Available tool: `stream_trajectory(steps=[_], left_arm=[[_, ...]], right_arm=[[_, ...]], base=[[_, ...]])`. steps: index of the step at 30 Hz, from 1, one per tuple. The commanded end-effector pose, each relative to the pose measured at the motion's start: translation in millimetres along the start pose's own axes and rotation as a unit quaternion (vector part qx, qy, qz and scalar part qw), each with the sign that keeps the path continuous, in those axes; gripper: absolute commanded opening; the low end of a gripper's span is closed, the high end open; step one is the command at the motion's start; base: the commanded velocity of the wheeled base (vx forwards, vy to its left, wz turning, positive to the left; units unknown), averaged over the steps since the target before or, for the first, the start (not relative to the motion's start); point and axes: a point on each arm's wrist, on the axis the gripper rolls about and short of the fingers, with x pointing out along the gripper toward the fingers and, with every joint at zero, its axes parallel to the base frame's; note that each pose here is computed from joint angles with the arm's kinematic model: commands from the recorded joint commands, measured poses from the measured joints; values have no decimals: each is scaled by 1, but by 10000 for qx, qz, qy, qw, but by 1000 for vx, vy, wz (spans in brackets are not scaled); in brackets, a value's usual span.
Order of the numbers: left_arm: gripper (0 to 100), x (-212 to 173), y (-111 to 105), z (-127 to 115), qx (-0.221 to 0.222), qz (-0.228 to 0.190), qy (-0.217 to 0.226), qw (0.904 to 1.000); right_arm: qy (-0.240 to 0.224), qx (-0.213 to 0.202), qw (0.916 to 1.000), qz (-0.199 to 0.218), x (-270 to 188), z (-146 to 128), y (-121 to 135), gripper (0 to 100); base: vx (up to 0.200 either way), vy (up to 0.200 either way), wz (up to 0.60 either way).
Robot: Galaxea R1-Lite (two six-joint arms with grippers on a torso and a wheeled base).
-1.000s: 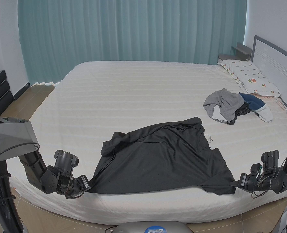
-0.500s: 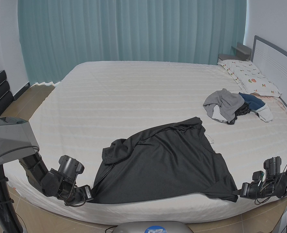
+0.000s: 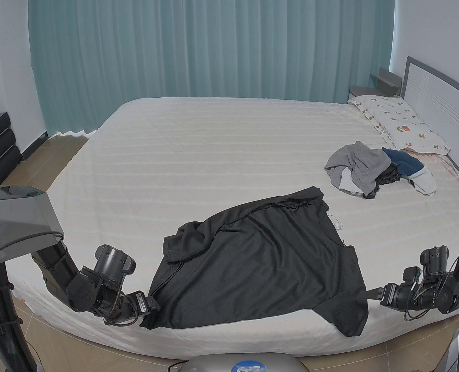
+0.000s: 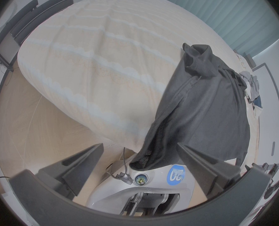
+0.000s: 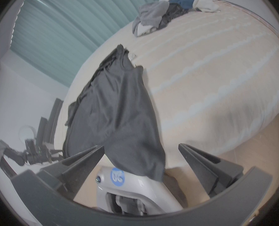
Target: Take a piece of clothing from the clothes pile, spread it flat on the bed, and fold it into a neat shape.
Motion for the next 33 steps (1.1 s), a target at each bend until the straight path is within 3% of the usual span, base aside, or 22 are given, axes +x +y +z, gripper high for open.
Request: stream_trajectory(steps=[1,5,9,15,19,27,33], left_arm=[[100,-3,-8,17,-280,-238,-267,9990],[100,-6,-23,35,-708,-636,-680,9931],[100,-9,-39,57,-828,-927,-1035,9868],[100,-2,-60,89,-889,-1163,-1480,9781],[100,16,-74,107,-842,-977,-1767,9758],[100,49,-99,129,-748,-858,-1826,9766],[100,64,-103,128,-702,-784,-1722,9794]], right_arm=[[-334,296,9982,409,3,18,21,100],[-183,1116,9915,649,12,19,27,100],[-101,1305,9879,835,14,15,25,100],[11,1265,9877,919,25,1,18,100],[-69,1197,9876,1016,23,-12,13,100],[-38,1176,9877,1028,24,-16,13,100],[-28,1179,9877,1030,23,-16,13,100]], base=[[0,0,0],[0,0,0],[0,0,0],[0,0,0],[0,0,0],[0,0,0],[0,0,0]])
